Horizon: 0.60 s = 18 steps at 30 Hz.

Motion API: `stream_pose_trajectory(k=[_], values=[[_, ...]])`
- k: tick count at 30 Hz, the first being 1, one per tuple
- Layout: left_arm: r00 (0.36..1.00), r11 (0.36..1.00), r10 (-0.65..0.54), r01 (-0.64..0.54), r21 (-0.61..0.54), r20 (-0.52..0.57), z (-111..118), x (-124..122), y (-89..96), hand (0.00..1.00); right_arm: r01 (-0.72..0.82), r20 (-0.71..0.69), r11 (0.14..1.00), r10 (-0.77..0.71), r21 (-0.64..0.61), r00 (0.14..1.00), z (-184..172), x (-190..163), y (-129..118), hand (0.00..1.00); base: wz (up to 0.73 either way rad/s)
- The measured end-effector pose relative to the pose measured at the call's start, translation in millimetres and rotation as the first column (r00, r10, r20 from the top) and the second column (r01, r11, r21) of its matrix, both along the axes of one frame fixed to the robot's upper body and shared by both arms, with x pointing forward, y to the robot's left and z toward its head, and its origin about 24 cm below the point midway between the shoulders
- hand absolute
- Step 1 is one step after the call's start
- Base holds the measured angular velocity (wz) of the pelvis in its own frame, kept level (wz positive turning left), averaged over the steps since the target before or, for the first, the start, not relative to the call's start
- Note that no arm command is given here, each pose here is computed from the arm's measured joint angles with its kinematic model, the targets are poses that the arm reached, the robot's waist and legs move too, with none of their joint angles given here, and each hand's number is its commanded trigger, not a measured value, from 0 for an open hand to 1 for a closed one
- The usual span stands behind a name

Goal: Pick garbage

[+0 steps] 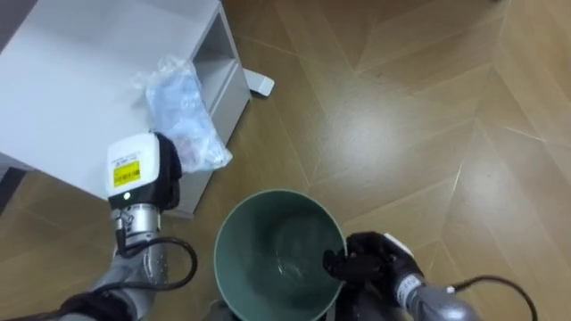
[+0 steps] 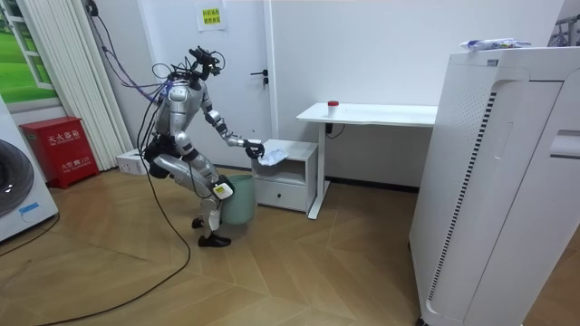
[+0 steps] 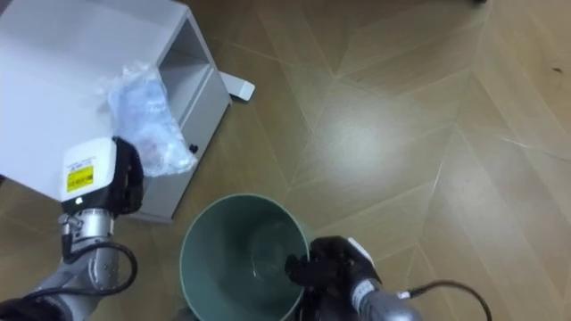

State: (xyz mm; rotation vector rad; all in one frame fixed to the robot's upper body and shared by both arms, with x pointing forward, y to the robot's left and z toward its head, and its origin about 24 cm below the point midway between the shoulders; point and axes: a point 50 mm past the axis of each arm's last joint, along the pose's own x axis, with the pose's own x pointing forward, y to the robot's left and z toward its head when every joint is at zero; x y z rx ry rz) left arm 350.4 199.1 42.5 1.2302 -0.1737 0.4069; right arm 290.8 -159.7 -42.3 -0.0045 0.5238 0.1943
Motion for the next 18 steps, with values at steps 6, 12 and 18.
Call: stream_pose_trajectory(k=[6, 12, 18], values=[[0.999, 0.998, -0.026, 0.028, -0.054, 0.04, -20.5, -22.4, 0.9, 1.0, 0.068, -0.022, 0.998, -0.068, 0.008, 0.997, -15.3, -19.6, -10.3, 1.0, -0.02], [0.996, 0.992, -0.068, 0.073, -0.102, 0.058, -36.3, -45.1, 0.4, 1.0, 0.114, -0.03, 0.992, -0.116, -0.053, 0.993, -26.2, -37.5, -15.2, 1.0, -0.08], [0.985, 0.975, -0.129, 0.146, -0.166, 0.111, -31.9, -48.9, -10.8, 1.0, 0.079, -0.002, 0.991, -0.08, -0.107, 0.997, -25.3, -36.2, -14.4, 1.0, -0.01]])
